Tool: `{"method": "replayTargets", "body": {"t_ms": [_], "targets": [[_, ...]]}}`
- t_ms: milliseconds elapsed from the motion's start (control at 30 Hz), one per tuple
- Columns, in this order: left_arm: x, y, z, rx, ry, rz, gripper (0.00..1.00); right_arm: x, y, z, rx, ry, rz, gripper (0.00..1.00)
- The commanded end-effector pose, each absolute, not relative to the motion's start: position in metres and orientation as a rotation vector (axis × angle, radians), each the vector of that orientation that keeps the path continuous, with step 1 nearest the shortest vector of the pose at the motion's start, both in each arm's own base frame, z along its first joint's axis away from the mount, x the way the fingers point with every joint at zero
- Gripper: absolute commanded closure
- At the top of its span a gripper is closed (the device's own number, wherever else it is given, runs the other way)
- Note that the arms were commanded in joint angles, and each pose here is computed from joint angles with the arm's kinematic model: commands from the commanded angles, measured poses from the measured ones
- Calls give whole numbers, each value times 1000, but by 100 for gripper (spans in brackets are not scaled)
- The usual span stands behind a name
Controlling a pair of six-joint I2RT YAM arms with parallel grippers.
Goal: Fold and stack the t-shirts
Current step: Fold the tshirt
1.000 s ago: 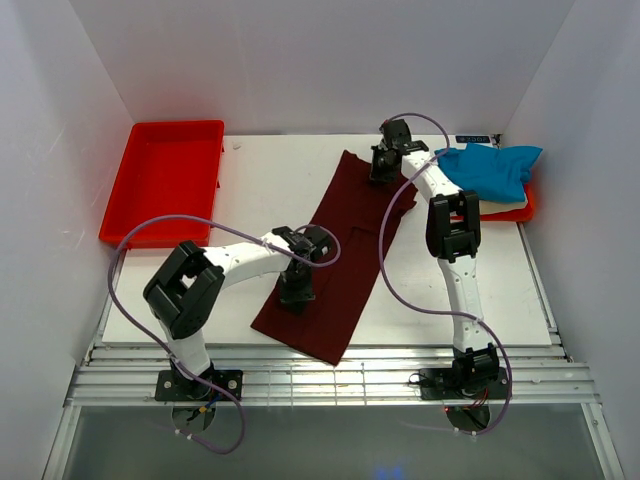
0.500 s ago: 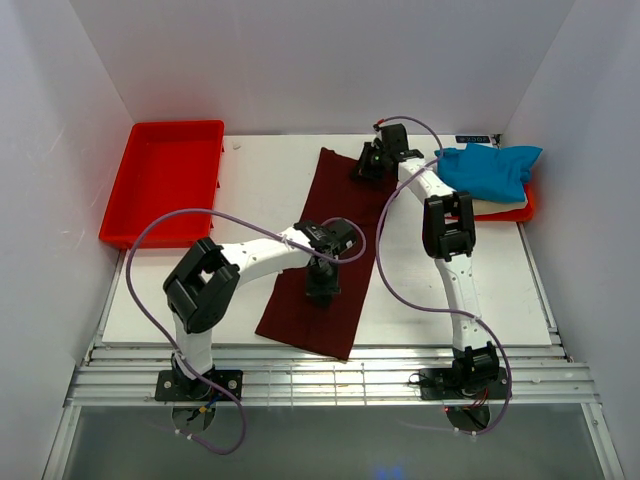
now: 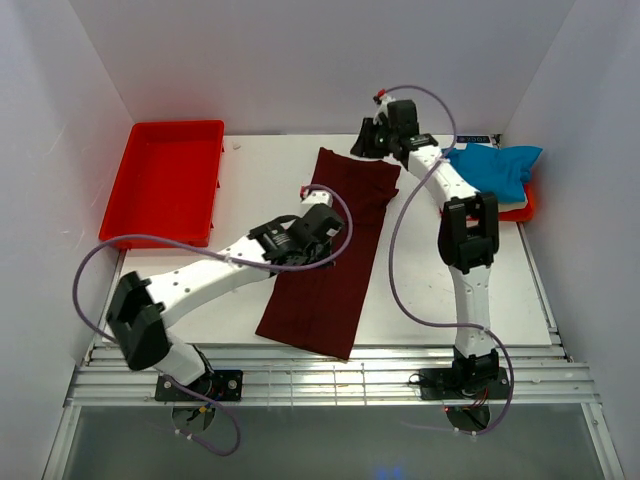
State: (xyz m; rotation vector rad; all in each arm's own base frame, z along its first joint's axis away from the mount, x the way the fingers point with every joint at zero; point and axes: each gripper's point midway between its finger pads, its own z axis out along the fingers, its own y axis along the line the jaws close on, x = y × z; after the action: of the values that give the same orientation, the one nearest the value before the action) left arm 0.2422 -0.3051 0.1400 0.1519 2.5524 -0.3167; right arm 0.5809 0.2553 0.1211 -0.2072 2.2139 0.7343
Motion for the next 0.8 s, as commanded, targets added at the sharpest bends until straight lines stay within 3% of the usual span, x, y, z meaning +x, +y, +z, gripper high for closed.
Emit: {"method": "replayTargets", "body": {"t_ms": [0, 133, 367, 767], "targets": [[269, -271, 185, 86, 2267, -238, 100, 570, 238, 284, -301, 1892, 596, 66], [255, -244, 134, 228, 2359, -48, 100, 534, 227, 259, -294, 2043, 511, 68], [227, -231, 64, 367, 2490, 11, 100, 486, 245, 176, -348, 2281, 443, 88], [218, -242, 43, 405, 2523, -22, 100, 447, 251, 79, -393, 2500, 316, 90]]}}
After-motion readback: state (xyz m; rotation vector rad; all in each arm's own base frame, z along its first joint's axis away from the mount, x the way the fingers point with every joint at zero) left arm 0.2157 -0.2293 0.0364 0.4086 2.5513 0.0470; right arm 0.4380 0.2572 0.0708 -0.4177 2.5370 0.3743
